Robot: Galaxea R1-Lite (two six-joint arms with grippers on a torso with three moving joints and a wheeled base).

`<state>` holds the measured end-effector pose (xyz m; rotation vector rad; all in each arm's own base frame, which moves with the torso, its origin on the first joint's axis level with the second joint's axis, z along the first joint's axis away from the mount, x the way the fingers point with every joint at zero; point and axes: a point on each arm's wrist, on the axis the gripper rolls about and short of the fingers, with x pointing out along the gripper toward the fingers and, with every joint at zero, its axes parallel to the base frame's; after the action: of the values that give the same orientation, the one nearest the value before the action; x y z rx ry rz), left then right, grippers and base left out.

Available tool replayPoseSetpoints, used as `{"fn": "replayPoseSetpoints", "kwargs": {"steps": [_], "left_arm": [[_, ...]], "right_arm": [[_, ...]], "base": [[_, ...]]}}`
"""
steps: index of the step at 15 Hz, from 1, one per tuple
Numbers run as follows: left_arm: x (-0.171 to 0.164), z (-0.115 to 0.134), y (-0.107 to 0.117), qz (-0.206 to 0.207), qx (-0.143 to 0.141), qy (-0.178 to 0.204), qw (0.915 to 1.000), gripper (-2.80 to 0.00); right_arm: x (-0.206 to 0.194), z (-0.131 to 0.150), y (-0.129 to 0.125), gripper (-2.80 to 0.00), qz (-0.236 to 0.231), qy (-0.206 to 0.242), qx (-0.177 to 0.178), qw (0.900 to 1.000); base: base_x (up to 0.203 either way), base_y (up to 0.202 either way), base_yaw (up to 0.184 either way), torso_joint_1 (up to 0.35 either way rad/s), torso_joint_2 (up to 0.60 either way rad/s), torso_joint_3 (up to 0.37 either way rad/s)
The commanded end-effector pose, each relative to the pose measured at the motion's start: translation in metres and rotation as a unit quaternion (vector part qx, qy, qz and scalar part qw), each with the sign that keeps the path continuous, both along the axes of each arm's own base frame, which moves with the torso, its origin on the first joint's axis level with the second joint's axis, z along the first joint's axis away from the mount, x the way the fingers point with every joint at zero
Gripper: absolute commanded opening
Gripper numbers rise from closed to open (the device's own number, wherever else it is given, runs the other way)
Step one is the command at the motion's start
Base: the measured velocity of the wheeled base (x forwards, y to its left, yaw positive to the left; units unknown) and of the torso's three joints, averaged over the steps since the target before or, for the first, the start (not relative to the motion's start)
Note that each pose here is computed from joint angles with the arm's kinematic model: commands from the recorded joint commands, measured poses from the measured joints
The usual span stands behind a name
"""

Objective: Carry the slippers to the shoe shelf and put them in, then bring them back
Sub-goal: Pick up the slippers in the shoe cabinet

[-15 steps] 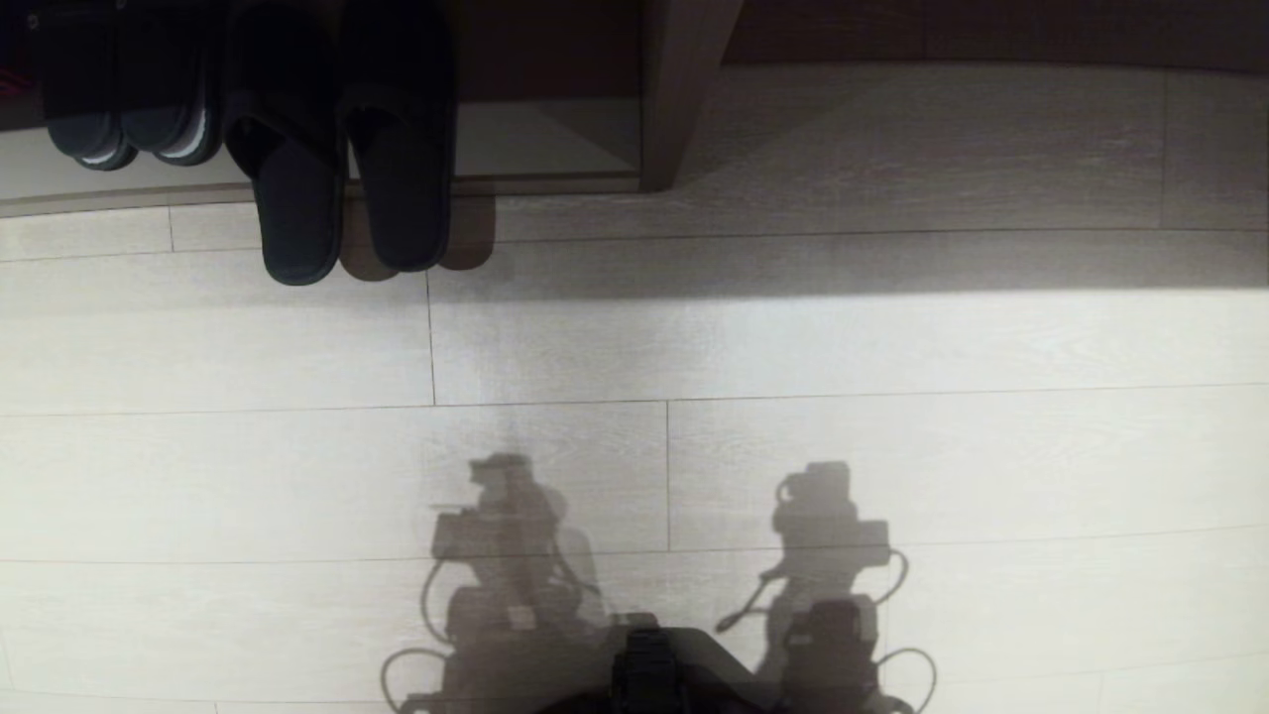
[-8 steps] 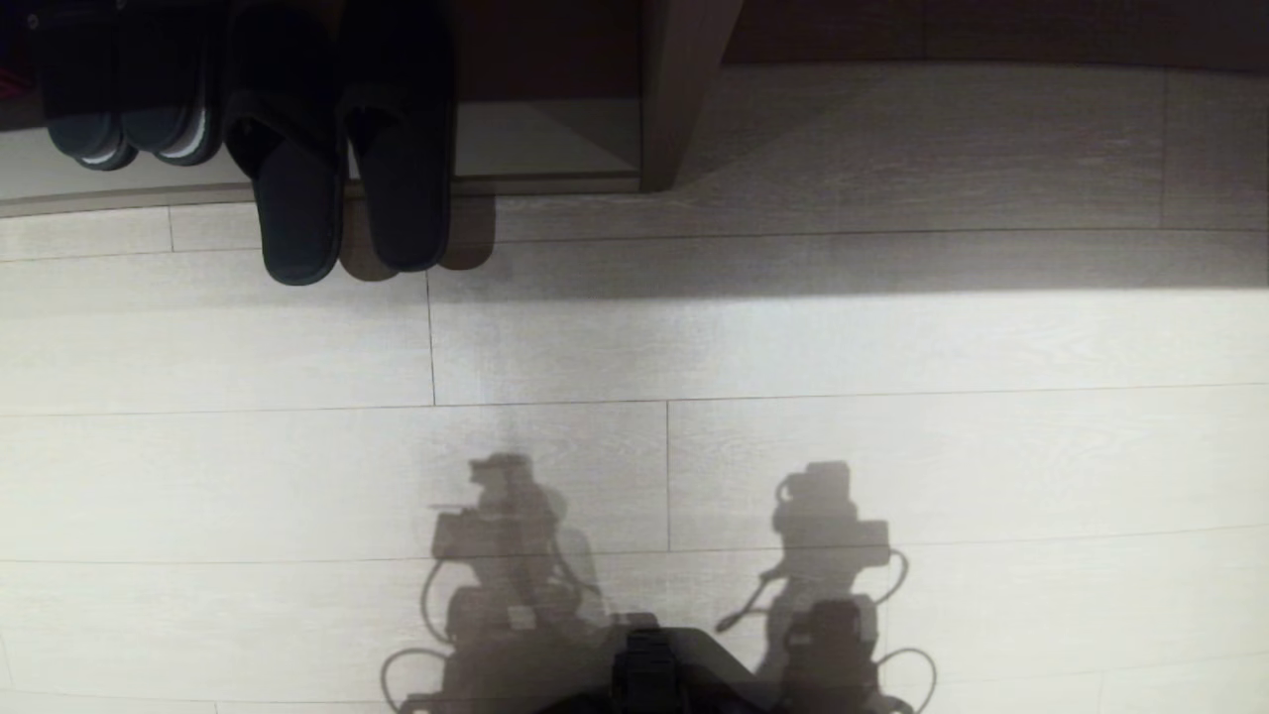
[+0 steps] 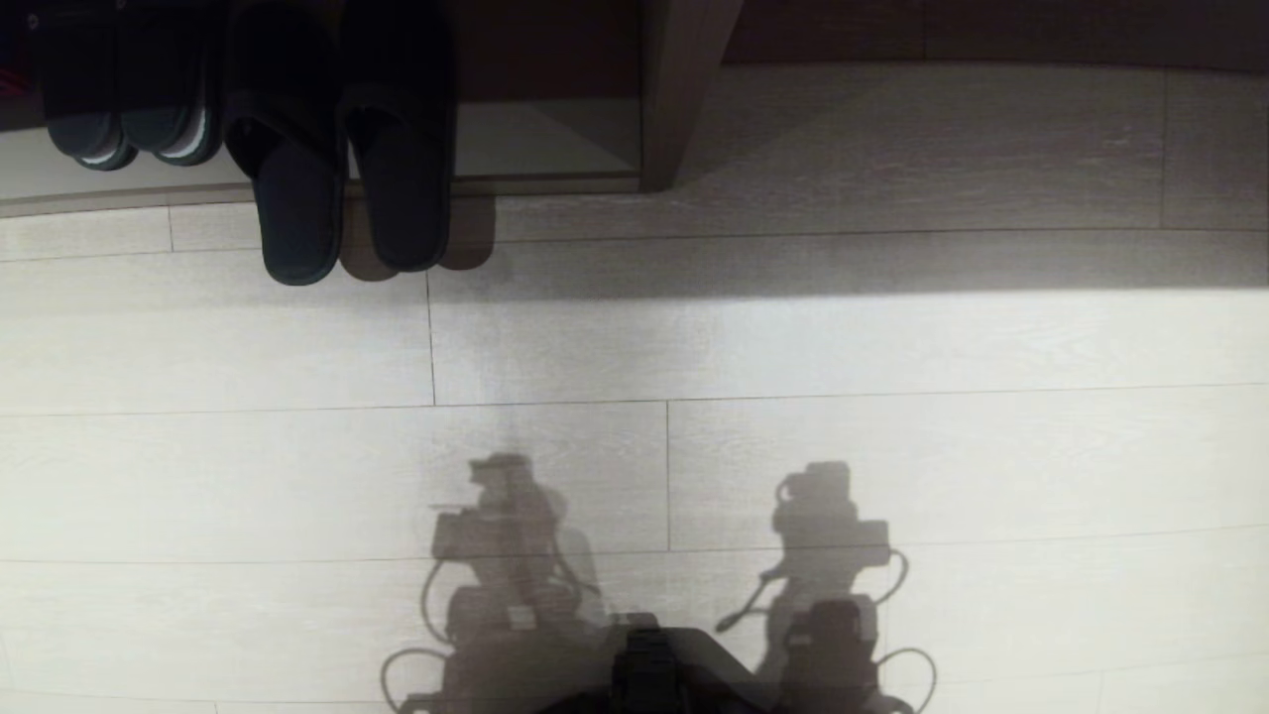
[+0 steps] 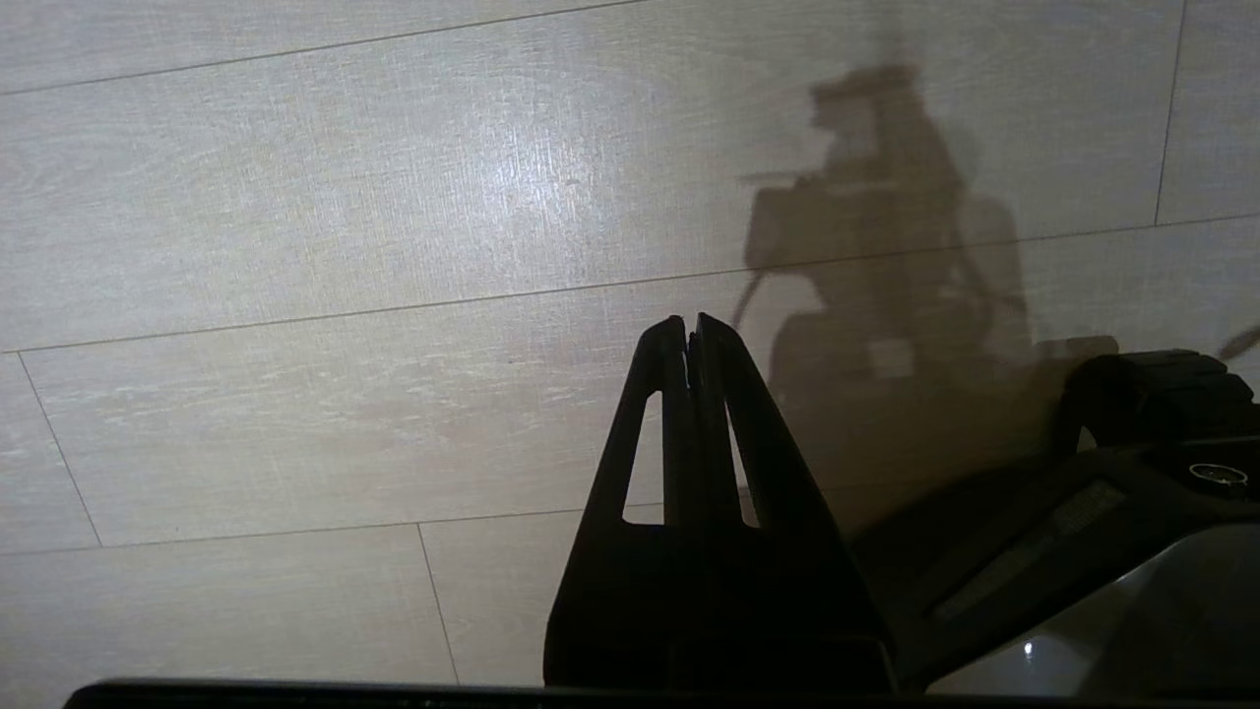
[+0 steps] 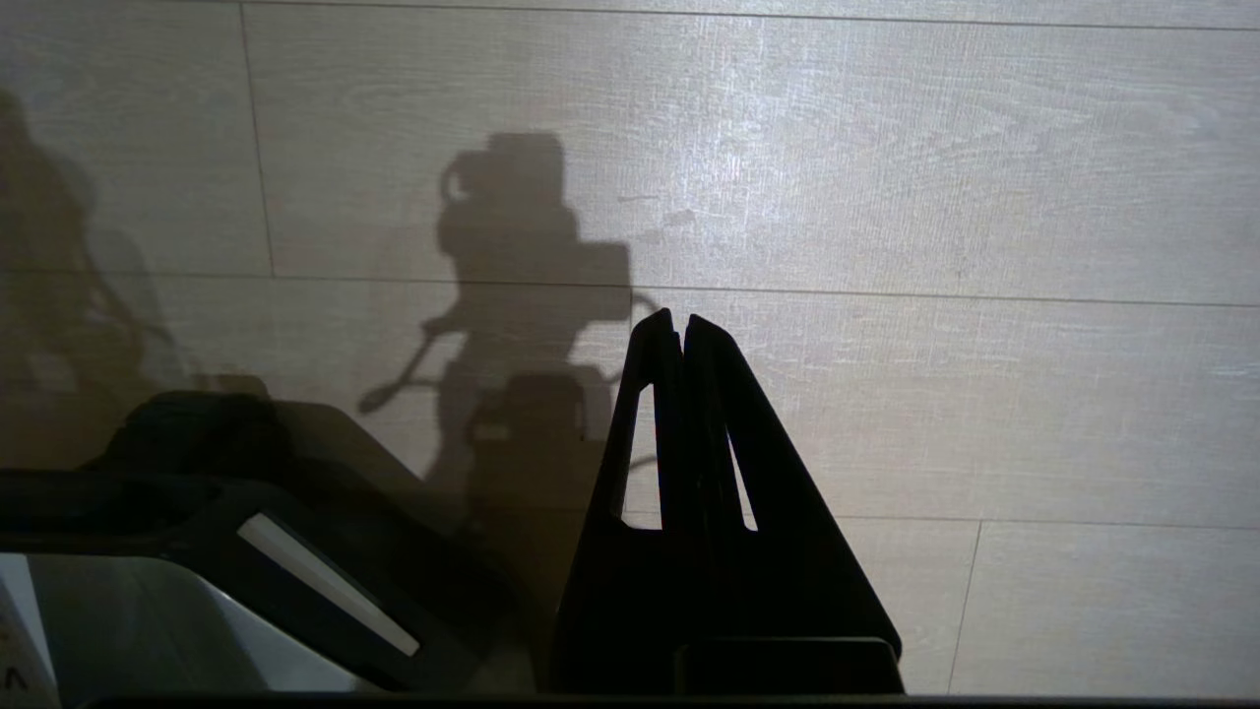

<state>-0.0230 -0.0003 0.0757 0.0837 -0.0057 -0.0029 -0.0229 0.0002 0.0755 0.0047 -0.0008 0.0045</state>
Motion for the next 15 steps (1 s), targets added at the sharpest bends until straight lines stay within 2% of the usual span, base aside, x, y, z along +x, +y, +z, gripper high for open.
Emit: {"fn": "replayPoseSetpoints", "kwargs": {"steps": [1, 13, 15], "left_arm": [[0.0002, 0.0001, 0.0, 0.0, 0.0, 0.001, 1.0, -2.8], [0.0002, 0.0001, 0.0001, 0.002, -0.003, 0.004, 1.0, -2.8], [-0.0003, 0.0063, -0.0001, -0.001, -0.001, 0.006, 1.0, -2.8]], "right_arm": [[-0.0001, 0.0, 0.0, -2.8, 0.0, 0.0, 0.0, 1.0], [-0.0001, 0.0, 0.0, -2.8, 0.001, 0.0, 0.0, 1.0], [-0.0001, 0.0, 0.0, -2.8, 0.001, 0.0, 0.0, 1.0]], "base": [[0.0, 0.0, 0.0, 0.0, 0.0, 0.0], [0.0, 0.0, 0.0, 0.0, 0.0, 0.0], [0.0, 0.0, 0.0, 0.0, 0.0, 0.0]]}}
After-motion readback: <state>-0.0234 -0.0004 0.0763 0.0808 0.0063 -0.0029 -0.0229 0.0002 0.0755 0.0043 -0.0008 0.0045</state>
